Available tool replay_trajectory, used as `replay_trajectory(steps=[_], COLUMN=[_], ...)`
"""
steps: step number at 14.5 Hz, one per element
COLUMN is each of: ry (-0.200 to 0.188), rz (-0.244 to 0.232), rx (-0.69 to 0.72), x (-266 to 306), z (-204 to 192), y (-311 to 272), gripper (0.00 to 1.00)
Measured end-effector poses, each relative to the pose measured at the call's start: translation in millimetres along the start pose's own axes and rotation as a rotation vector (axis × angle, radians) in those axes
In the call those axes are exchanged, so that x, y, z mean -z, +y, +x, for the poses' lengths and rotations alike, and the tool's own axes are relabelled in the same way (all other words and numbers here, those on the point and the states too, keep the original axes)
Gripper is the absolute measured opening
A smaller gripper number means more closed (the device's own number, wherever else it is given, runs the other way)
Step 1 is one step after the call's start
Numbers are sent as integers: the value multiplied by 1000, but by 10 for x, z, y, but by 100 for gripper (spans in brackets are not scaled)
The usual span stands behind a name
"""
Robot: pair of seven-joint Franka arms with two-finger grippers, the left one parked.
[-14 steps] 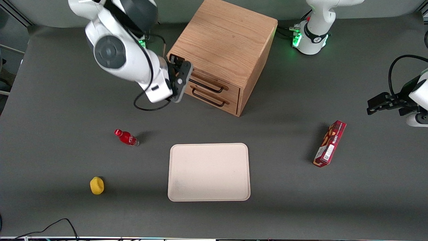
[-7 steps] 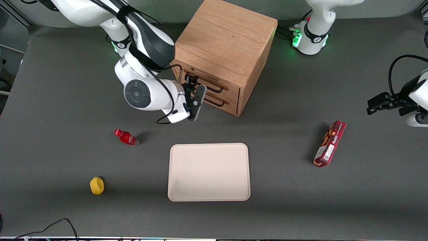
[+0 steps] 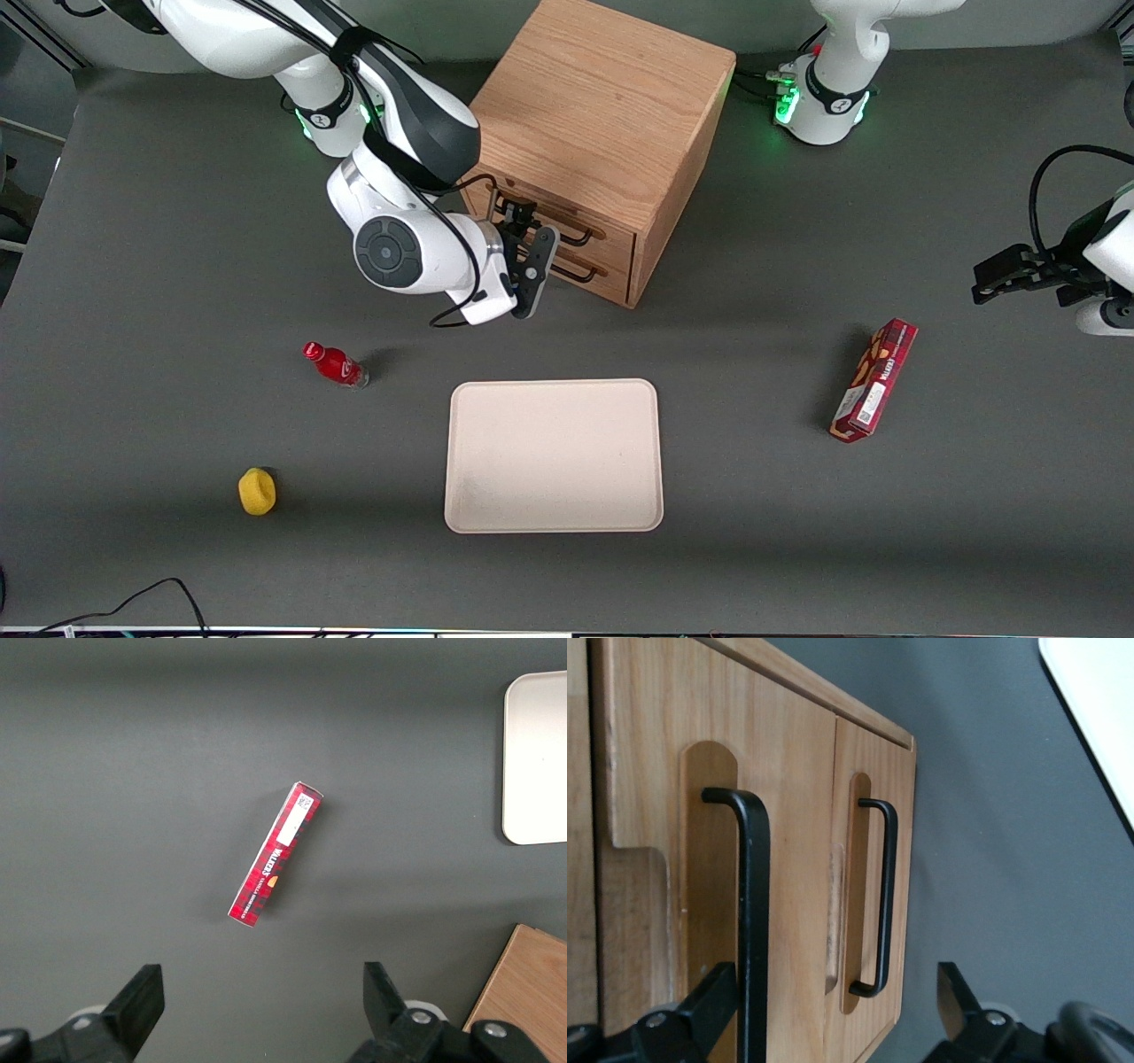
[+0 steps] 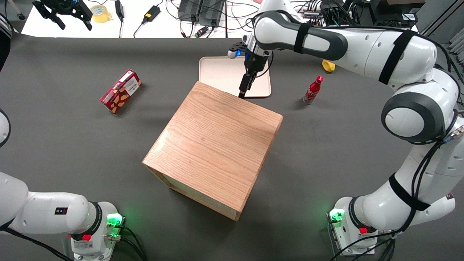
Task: Open upper drawer
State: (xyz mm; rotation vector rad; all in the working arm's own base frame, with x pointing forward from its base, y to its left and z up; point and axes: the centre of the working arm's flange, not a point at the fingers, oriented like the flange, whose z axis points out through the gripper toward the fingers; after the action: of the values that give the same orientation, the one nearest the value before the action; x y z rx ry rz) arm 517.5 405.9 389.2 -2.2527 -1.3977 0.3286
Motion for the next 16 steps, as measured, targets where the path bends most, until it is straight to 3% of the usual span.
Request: replay_trajectory(steps=[10, 13, 16], ry=[6, 9, 36], rz=[4, -27, -52], rx=[-11, -4, -28], x=[-184, -129, -47], z=[56, 87, 88], y=[43, 127, 422], gripper=[100, 100, 100])
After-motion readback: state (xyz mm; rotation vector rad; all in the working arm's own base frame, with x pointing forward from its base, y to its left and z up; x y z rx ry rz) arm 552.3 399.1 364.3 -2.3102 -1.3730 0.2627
